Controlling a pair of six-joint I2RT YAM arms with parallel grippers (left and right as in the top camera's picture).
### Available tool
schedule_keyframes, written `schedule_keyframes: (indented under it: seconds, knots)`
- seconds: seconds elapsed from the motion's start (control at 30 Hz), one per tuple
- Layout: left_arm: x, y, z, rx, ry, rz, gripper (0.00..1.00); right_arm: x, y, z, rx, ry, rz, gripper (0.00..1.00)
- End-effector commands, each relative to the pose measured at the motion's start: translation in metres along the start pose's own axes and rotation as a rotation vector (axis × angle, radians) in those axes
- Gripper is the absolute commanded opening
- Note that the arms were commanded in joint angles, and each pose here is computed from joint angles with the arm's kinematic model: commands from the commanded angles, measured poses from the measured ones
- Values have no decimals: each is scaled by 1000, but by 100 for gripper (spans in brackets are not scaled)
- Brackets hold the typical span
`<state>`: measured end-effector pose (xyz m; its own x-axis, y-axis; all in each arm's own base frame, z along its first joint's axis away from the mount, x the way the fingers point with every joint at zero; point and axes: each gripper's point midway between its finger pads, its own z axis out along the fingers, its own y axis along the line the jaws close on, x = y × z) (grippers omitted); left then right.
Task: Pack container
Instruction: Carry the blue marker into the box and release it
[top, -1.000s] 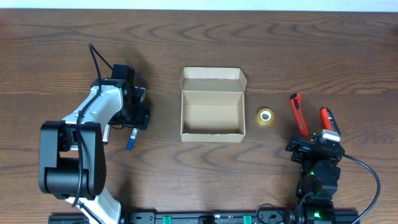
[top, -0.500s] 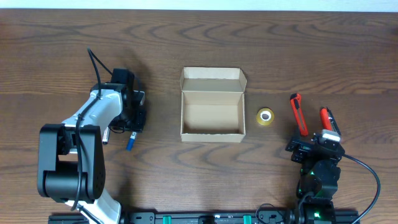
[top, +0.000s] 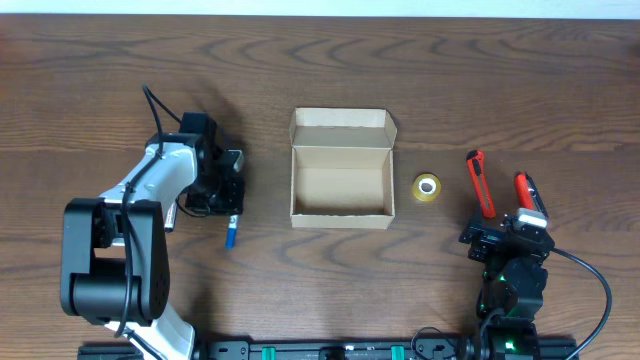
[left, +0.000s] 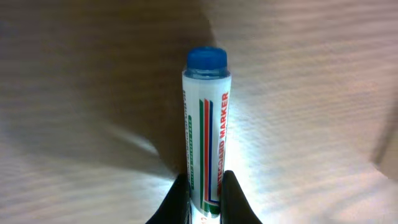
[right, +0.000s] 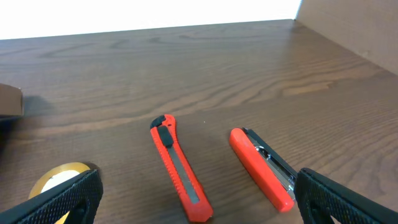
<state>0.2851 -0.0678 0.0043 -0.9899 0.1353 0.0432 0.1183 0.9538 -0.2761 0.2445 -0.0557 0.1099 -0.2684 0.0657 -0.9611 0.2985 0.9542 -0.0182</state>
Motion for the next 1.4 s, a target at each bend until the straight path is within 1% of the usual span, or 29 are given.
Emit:
schedule_keyframes:
  seconds: [0.0, 0.07, 0.17, 0.27, 0.33, 0.4, 0.43, 0.5, 0.6, 0.67, 0.83, 0.97, 1.17, 1.37]
  knots:
    - [-31, -33, -43, 114, -122, 76, 6, -1, -2, 0, 10, -1, 20, 99]
    - [-43, -47, -70, 120, -176, 140, 6, -2, -3, 0, 10, -2, 21, 99]
    - [-60, -80, -116, 101, -260, 293, 6, -3, -2, 0, 9, -8, 22, 99]
    - [-78, -115, -157, 36, -355, 445, 6, -5, -2, 0, 9, -13, 23, 99]
    - [-82, -145, -183, -3, -412, 627, 6, -5, -2, 0, 9, -14, 23, 99]
    - [-78, -172, -202, -24, -446, 810, 6, -5, -2, 0, 9, -14, 23, 99]
    - [-75, -184, -209, -48, -457, 917, 6, -5, -2, 0, 9, -14, 23, 99]
    - [-68, -198, -214, -96, -456, 1080, 6, -5, -2, 0, 9, -15, 23, 99]
    - [-56, -217, -204, -136, -421, 1344, 6, -5, -2, 0, 9, -15, 23, 99]
    - [-51, -226, -194, -141, -389, 1457, 6, -5, -2, 0, 9, -16, 23, 99]
    - [-46, -243, -162, -110, -308, 1569, 6, -6, -2, 0, 9, -17, 24, 99]
    - [-47, -248, -127, -94, -214, 1593, 6, -6, -2, 0, 9, -19, 25, 99]
    - [-52, -241, -74, -102, -57, 1594, 6, -6, -2, 0, 8, -19, 25, 99]
    - [-60, -218, -30, -143, 81, 1521, 6, -11, -2, 0, 7, -40, 30, 99]
